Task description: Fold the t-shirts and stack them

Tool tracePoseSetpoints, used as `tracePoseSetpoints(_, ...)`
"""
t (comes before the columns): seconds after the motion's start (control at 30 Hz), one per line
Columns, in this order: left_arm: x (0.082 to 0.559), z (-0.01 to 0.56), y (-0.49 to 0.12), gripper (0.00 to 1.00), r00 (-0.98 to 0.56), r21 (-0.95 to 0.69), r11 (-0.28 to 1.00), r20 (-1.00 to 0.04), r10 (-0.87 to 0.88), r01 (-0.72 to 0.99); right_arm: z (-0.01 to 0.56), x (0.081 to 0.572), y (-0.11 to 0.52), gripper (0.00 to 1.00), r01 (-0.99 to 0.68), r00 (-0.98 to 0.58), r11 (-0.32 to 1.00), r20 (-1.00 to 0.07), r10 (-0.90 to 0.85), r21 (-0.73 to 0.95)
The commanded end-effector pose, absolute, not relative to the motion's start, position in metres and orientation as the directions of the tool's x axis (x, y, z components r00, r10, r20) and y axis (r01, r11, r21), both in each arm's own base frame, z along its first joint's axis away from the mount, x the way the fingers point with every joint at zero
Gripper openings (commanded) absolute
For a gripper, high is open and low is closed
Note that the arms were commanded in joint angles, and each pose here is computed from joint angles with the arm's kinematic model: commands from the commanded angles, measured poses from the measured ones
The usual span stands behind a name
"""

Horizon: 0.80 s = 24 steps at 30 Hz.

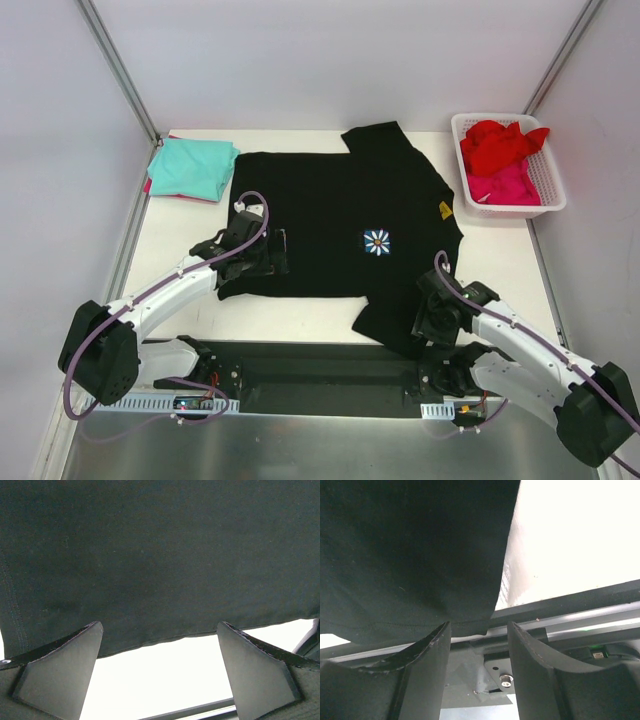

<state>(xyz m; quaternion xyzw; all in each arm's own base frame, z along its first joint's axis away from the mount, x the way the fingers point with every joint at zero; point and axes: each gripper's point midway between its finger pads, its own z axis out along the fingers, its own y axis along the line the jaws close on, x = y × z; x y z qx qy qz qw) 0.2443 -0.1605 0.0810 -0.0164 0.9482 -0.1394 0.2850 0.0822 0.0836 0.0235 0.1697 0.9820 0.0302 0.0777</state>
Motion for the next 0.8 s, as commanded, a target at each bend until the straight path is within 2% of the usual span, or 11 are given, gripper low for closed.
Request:
tracePoseSetpoints(0.0,0.249,0.097,-0.166,0.99,-0.817,-0.291,0.955,-0.563,-0.122,0.059,0.018,0.094,0.086,0.52,0.349,-0.911,0.933,-0.202,0.360,0.088)
tracePoseSetpoints(0.27,0.249,0.098,-0.169,0.99,-0.819,-0.301,0.952,-0.559,-0.128,0.057,0.017,0.099,0.096,0.49,0.317,-0.919,0.946,-0.226,0.324,0.068)
tracePoseSetpoints(0.53,0.249,0.103,-0.170,0.99,-0.811,-0.307,0.949,-0.571,-0.128,0.066,0.014,0.102,0.104,0.38,0.300,-0.925,0.952,-0.225,0.306,0.061)
tracePoseSetpoints(0.57,0.249,0.103,-0.170,0.99,-0.813,-0.306,0.950,-0.569,-0.127,0.066,0.014,0.102,0.105,0.35,0.303,-0.924,0.951,-0.226,0.309,0.064)
tracePoseSetpoints(0.67,0.248,0.102,-0.170,0.99,-0.814,-0.306,0.950,-0.567,-0.126,0.066,0.014,0.102,0.105,0.16,0.303,-0.924,0.951,-0.226,0.309,0.064)
tracePoseSetpoints(0.7,0.249,0.102,-0.170,0.99,-0.815,-0.306,0.950,-0.566,-0.127,0.064,0.015,0.103,0.105,0.06,0.302,-0.923,0.951,-0.230,0.308,0.065)
tracePoseSetpoints(0.77,0.248,0.100,-0.171,0.99,-0.818,-0.304,0.950,-0.561,-0.124,0.065,0.015,0.102,0.104,0.01,0.302,-0.923,0.951,-0.232,0.308,0.061)
